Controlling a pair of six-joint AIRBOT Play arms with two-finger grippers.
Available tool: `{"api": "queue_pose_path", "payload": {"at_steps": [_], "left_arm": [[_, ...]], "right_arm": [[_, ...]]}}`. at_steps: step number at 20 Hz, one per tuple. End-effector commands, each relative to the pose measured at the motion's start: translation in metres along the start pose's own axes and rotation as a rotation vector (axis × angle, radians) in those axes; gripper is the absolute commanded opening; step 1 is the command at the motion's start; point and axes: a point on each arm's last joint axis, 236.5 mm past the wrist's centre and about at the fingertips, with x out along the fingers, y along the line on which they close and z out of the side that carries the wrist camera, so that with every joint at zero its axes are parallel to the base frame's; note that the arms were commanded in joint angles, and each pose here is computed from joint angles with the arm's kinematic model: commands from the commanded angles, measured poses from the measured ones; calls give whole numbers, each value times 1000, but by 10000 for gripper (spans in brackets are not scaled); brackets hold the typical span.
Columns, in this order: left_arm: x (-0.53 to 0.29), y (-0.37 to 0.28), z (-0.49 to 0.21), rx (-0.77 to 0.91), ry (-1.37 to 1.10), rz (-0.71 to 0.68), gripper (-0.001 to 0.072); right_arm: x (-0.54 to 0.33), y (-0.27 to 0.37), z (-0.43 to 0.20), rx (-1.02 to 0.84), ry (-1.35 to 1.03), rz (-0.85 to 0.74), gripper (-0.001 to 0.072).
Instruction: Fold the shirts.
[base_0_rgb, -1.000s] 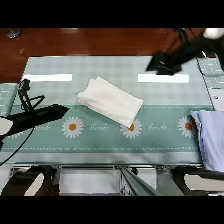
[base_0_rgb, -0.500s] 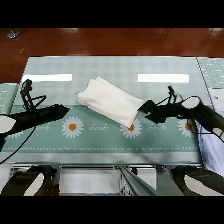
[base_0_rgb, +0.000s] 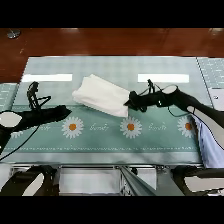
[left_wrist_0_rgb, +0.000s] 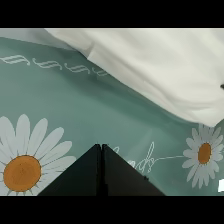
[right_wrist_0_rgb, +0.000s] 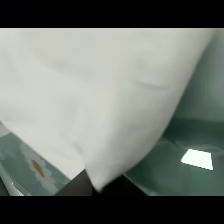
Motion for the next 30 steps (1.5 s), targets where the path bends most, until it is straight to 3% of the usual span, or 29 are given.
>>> {"api": "queue_pose_path", "payload": {"at_steps": [1, 6, 11, 20, 24, 28, 30], "left_arm": [[2, -1, -3, 3, 12, -1, 17], [6, -11, -12, 37, 38, -17, 16], [8, -16, -15, 54, 45, -26, 17], [8, -16, -9, 54, 19, -22, 17], [8, -15, -4, 54, -3, -20, 17], [8, -15, 3, 53, -33, -16, 17], [8, -15, 3, 53, -34, -16, 17]], "right_arm": [[-28, 73, 34, -247, 2, 36, 17], [-154, 146, 88, -506, -154, -158, 17], [-279, 137, 110, -397, -334, -269, 17], [-467, 1, 26, 59, -525, -613, 16], [-507, -74, -53, 355, -616, -800, 17], [-532, -160, -168, 708, -599, -1092, 16], [-512, -190, -209, 850, -570, -1105, 19]]}}
